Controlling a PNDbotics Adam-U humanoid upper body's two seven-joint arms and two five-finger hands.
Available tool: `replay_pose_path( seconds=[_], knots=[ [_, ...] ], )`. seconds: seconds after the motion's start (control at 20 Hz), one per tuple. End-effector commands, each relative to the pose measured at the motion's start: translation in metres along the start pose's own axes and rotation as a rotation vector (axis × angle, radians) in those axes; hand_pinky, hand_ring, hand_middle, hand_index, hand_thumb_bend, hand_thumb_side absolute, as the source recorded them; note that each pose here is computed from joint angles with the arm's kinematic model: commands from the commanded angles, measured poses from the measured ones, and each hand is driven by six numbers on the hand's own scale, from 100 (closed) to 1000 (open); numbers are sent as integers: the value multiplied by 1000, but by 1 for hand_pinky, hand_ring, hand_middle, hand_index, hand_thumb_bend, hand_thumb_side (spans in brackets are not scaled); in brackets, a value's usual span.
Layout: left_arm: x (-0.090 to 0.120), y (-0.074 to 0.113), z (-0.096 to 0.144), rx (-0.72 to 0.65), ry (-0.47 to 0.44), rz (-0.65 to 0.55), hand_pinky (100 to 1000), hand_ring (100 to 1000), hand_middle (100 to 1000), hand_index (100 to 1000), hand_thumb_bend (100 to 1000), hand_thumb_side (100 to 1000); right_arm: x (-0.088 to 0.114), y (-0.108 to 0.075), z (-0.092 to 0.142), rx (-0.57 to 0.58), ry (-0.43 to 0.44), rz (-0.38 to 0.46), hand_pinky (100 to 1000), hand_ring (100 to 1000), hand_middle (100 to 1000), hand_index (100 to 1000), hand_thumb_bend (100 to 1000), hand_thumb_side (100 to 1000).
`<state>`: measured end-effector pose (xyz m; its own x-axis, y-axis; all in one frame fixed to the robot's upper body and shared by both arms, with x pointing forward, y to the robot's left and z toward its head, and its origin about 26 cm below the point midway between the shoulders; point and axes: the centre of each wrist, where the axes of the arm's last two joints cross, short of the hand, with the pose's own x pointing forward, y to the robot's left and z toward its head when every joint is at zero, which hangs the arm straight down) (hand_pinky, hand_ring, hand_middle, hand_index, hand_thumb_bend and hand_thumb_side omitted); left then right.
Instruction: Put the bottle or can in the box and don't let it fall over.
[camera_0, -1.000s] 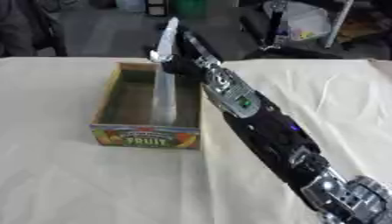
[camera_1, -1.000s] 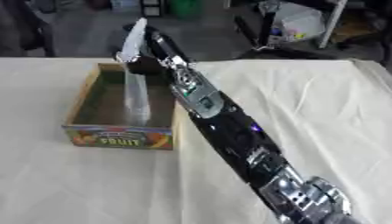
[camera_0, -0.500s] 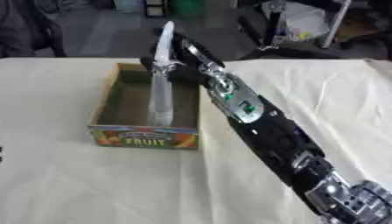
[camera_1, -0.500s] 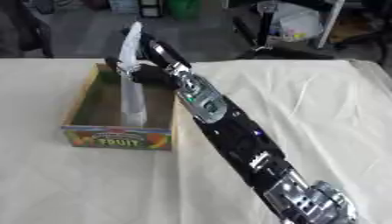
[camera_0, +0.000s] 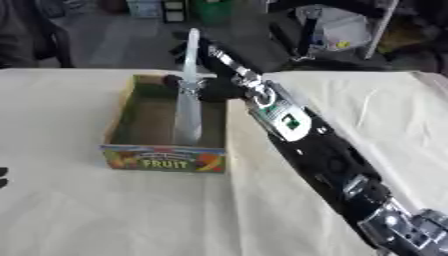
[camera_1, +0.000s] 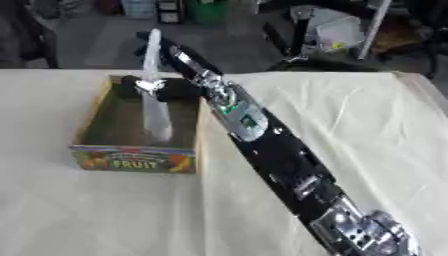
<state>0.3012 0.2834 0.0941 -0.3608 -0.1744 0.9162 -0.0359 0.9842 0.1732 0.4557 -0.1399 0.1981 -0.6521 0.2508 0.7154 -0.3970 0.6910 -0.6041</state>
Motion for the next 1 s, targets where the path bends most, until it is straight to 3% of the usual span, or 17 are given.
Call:
replay_pose_path(
  seconds=[0.05,0.65,1.0],
  knots=[
    [5,4,-2,3,-21,-16,761,736,796,886,402,806,10,-14,-4,24,-16,62,947,851,841,1000,434,418],
    [6,4,-3,4,-25,-15,760,735,795,886,406,805,-6,-18,0,96,61,137,975,880,877,1000,465,458],
    [5,6,-2,11,-19,-19,760,734,795,886,409,804,-15,-26,10,73,107,152,975,879,877,1000,466,457]
  ],
)
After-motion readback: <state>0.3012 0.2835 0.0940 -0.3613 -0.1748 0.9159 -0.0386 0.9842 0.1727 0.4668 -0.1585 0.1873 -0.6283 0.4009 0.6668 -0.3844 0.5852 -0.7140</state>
